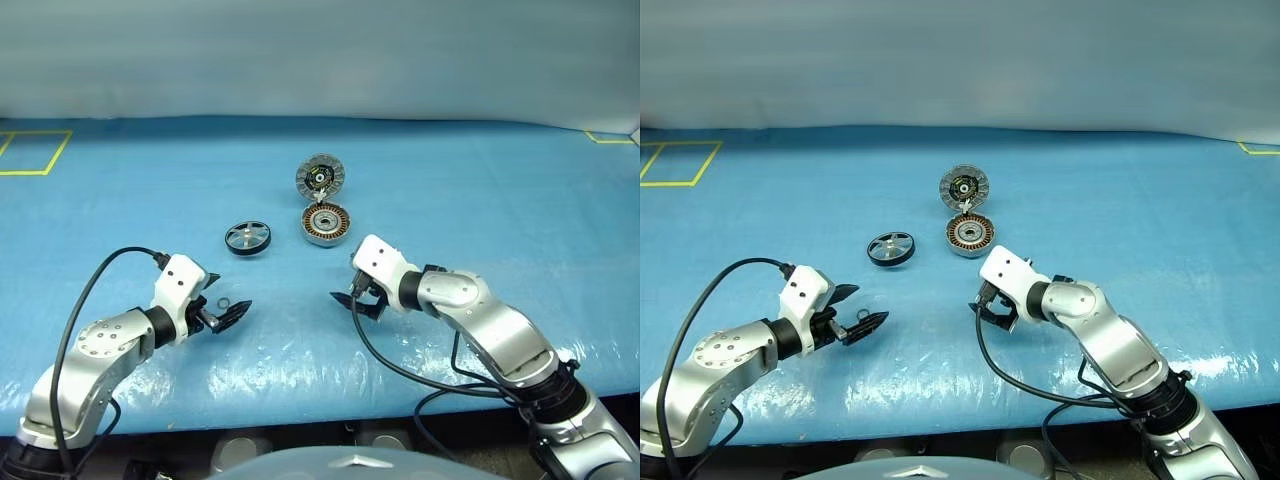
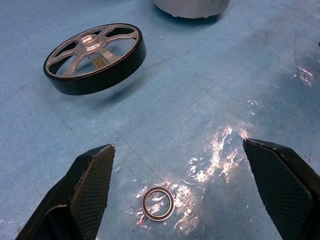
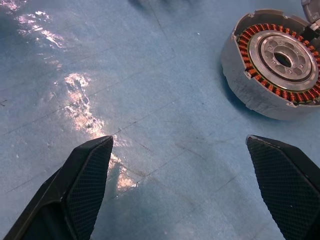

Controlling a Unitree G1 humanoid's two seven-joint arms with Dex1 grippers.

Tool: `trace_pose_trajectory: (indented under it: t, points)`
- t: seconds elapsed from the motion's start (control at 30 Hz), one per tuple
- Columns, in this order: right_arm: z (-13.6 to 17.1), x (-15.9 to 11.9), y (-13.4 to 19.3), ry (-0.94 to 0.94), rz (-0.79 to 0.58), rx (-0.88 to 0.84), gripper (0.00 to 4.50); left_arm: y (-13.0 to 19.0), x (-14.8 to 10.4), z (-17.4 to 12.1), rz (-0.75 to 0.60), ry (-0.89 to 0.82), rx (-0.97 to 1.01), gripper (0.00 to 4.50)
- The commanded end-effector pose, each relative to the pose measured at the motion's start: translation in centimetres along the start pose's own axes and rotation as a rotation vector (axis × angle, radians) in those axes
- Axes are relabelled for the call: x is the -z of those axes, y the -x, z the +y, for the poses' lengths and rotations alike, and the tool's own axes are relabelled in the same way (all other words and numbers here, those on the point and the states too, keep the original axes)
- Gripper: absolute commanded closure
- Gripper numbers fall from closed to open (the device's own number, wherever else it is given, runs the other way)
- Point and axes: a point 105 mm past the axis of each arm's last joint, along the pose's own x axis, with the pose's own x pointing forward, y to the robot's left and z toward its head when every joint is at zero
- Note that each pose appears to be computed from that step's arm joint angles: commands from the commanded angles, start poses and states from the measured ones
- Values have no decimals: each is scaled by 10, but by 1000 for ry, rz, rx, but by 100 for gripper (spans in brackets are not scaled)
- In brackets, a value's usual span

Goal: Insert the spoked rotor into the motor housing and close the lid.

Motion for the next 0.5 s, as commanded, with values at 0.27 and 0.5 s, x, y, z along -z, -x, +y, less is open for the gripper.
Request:
trace_pose_trajectory:
  t: [0.27,0.5]
  points:
    - [4,-17,3,-22,-97,-16,0,0,-9,-6,-39,-38,8,4]
    - [-7,-21,2,-64,-118,49,0,-3,-13,-5,-63,-43,5,4]
